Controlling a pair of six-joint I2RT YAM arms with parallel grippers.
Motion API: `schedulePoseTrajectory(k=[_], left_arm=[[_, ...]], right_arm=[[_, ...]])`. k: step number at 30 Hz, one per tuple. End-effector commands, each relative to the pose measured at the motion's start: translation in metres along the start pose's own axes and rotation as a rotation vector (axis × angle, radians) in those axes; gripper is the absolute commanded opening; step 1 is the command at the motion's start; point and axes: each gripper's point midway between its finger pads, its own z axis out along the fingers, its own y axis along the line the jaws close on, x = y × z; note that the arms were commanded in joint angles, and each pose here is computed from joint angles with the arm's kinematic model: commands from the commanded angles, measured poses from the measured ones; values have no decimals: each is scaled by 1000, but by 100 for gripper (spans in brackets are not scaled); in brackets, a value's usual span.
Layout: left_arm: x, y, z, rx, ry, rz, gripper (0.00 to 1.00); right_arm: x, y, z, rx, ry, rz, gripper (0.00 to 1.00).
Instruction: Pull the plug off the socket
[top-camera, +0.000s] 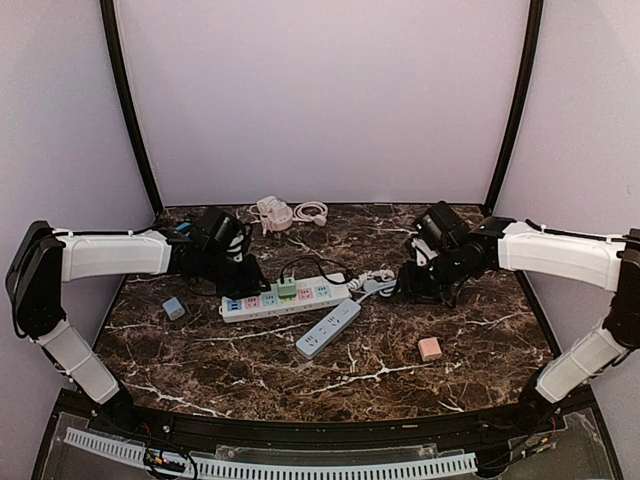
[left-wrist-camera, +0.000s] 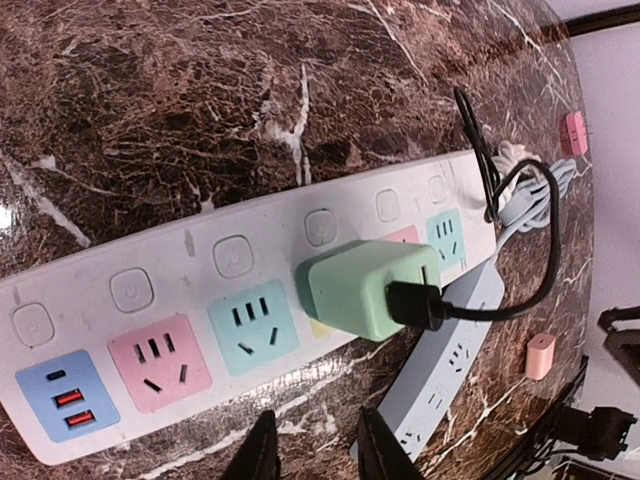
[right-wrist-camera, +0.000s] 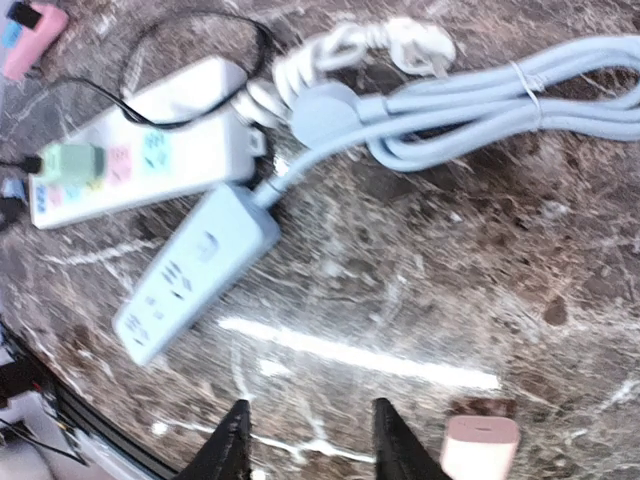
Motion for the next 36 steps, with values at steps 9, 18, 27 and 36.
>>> schedulePoseTrajectory(k=[9,18,27,36], left_arm=[[6,-23,-10,-235,-95,153,51],[0,-18,25,-389,-78,160,77],[-16,-21,45,-437,-112,163,77],[-14,-13,61,-471,-94,166,61]], right_arm=[[-66,130,23,-414,-69,-121,0],[-73,157,65,-518,9,-143,0],[-74,154,103,-532,66,-112,0],[-70,153,128,-563,108,-67,0]])
